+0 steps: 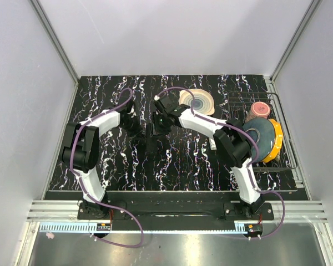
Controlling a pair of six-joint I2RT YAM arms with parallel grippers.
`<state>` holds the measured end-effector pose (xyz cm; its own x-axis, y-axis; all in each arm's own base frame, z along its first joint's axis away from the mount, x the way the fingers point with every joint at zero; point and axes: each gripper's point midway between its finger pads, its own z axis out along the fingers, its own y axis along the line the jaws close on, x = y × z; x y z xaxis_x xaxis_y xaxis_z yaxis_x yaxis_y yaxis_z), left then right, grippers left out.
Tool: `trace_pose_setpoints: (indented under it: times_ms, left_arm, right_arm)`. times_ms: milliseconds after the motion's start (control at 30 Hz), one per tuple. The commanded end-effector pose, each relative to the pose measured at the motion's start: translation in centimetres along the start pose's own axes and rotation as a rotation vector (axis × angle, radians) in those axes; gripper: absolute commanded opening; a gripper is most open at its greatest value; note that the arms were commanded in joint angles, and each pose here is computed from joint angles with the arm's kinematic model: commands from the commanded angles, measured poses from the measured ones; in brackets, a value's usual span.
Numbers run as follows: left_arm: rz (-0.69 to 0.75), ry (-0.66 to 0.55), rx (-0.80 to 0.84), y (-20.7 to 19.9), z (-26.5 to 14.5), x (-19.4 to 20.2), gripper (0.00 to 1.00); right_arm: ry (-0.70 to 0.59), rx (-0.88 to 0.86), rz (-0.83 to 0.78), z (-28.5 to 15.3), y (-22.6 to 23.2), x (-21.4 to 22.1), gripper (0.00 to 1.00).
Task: Organize the sunglasses
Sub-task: Close the case with sunglasses at the center of the board, then pick up the case with sunglasses from the center of the board.
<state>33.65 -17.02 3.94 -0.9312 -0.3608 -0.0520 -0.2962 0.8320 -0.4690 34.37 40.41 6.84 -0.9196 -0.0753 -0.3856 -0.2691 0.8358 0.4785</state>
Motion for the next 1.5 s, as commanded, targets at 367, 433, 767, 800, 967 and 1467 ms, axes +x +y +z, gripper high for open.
trace_pose_setpoints:
  times_ms: [367, 433, 767, 800, 967, 1467]
  left_arm:
    - [0.048, -0.352, -0.223, 3.2, -8.0, -1.7, 0.18]
    - [0.044, -0.366, -0.225, 3.5, -8.5, -1.6, 0.18]
    - [0.019, -0.479, -0.219, 5.5, -12.3, -1.3, 0.28]
    - [0.018, -0.474, -0.215, 5.6, -12.2, -1.1, 0.29]
    - [0.016, -0.46, -0.198, 6.2, -11.9, -0.5, 0.3]
    - [0.021, -0.415, -0.175, 6.8, -11.1, -0.3, 0.31]
  right_arm:
    - [0.092, 0.15, -0.17, 3.0, -0.7, 2.7, 0.45]
    - [0.051, 0.153, -0.178, 1.8, 0.1, 1.9, 0.49]
    - [-0.107, 0.338, -0.199, -1.9, -0.4, -1.6, 0.89]
    - [-0.08, 0.354, -0.192, -0.9, -1.0, -0.9, 0.91]
    - [-0.032, 0.329, -0.2, 1.6, -0.5, 0.7, 0.94]
    - [0.036, 0.364, -0.168, 4.3, -1.3, 2.9, 0.91]
